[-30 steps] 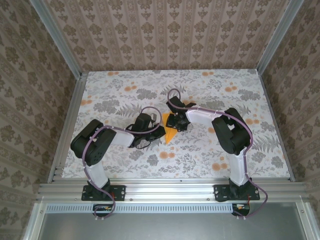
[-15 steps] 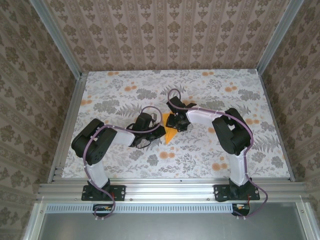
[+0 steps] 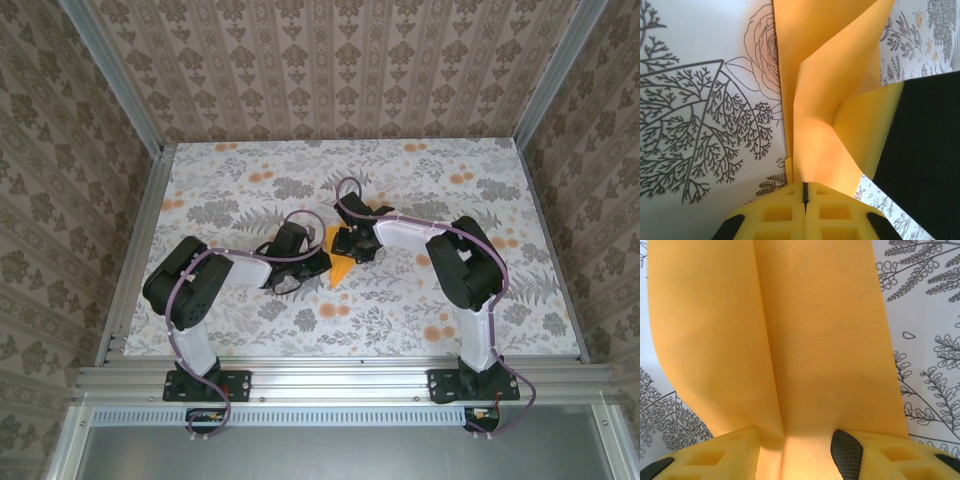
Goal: Fold a paper plane with a square sheet of paper (pick it up from the middle)
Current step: Fourth fold the wing at the center of the table.
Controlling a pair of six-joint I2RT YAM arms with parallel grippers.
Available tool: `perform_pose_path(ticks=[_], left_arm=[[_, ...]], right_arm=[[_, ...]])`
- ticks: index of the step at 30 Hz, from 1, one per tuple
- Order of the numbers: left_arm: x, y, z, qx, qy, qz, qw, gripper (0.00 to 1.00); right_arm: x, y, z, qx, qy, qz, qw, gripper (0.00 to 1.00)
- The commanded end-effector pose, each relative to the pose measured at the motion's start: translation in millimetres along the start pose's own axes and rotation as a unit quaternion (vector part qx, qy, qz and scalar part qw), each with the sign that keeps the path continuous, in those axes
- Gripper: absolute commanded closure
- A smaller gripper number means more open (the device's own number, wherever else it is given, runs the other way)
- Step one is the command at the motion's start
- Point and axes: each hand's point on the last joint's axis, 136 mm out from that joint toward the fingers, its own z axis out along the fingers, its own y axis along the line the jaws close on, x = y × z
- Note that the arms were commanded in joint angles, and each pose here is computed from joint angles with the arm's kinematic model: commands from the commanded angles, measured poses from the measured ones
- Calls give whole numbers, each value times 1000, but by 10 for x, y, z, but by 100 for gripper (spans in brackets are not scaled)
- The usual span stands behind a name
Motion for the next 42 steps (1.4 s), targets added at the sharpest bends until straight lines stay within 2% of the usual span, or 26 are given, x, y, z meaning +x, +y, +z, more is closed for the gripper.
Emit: perform_pose_path(ticks=[1,10,13,20,23,26,32,42], left_arm=[[174,349,35,-70,39,-10,997,100],[205,409,15,-91,48,-14,995,100],[210,401,24,-90,49,-12,995,100],[200,352,48,-79,52,-7,995,100],[185,307,43,-72,51,-2,996,100],[166,271,44,-68,49,2,996,100],[119,192,41,-57,44,10,997,100],[16,-166,-14,9,27,38,999,100]], right_arm=[[530,-974,347,148,97,8,984,49],[-29,-286,-273,-29,8,-6,1000,46],[-60,-179,-393,-83,-5,-35,996,47],[38,41,-457,-163,14,-80,983,50],[-2,83,-511,-160,5,-84,983,51],[2,-23,-428,-113,8,-95,989,51],[72,-414,-186,-19,24,-63,998,57],[293,-484,99,-29,67,-36,997,58]])
